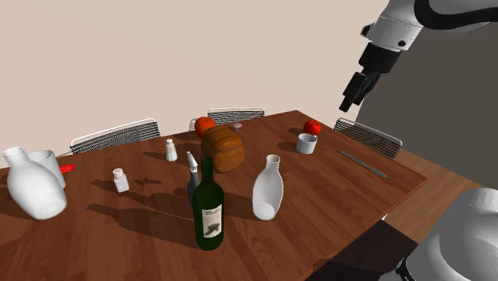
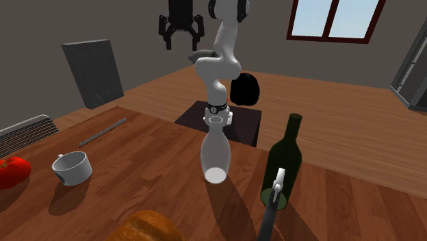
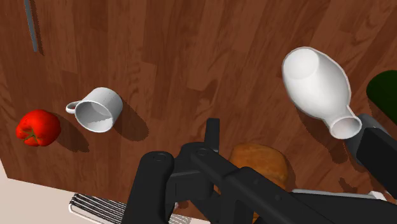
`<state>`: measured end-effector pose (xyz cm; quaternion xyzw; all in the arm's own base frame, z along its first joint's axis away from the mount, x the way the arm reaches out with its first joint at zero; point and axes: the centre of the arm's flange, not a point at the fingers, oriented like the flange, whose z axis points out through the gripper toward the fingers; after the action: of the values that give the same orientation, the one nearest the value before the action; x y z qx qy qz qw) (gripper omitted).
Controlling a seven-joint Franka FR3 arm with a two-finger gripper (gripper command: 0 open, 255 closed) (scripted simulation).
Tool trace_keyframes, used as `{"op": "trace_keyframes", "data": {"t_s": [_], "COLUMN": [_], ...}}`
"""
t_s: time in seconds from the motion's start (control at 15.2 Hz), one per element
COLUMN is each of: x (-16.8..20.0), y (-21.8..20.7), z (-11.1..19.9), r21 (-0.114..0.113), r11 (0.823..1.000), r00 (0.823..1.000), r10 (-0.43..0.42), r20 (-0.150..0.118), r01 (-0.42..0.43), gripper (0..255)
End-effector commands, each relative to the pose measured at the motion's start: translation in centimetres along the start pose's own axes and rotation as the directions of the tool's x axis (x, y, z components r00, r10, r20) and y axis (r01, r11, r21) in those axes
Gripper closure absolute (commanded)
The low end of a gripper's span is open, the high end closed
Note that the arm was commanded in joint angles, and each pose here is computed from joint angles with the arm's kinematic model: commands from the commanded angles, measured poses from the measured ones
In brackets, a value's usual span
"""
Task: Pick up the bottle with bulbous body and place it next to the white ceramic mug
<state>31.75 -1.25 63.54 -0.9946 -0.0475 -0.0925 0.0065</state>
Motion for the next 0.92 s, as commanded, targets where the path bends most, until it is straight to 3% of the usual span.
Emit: {"op": "trace_keyframes", "data": {"t_s": [0.0, 0.86], "x": [0.0, 5.2], "y": [0.0, -10.7], "z": [0.0, 12.8], "r21": [0.000, -0.021], "r11": [1.000, 0.997], "r00": [1.000, 0.997], "r10": [0.000, 0.073], "r20": [0.000, 0.020], "r01": [0.000, -0.072], "gripper": [0, 0]}}
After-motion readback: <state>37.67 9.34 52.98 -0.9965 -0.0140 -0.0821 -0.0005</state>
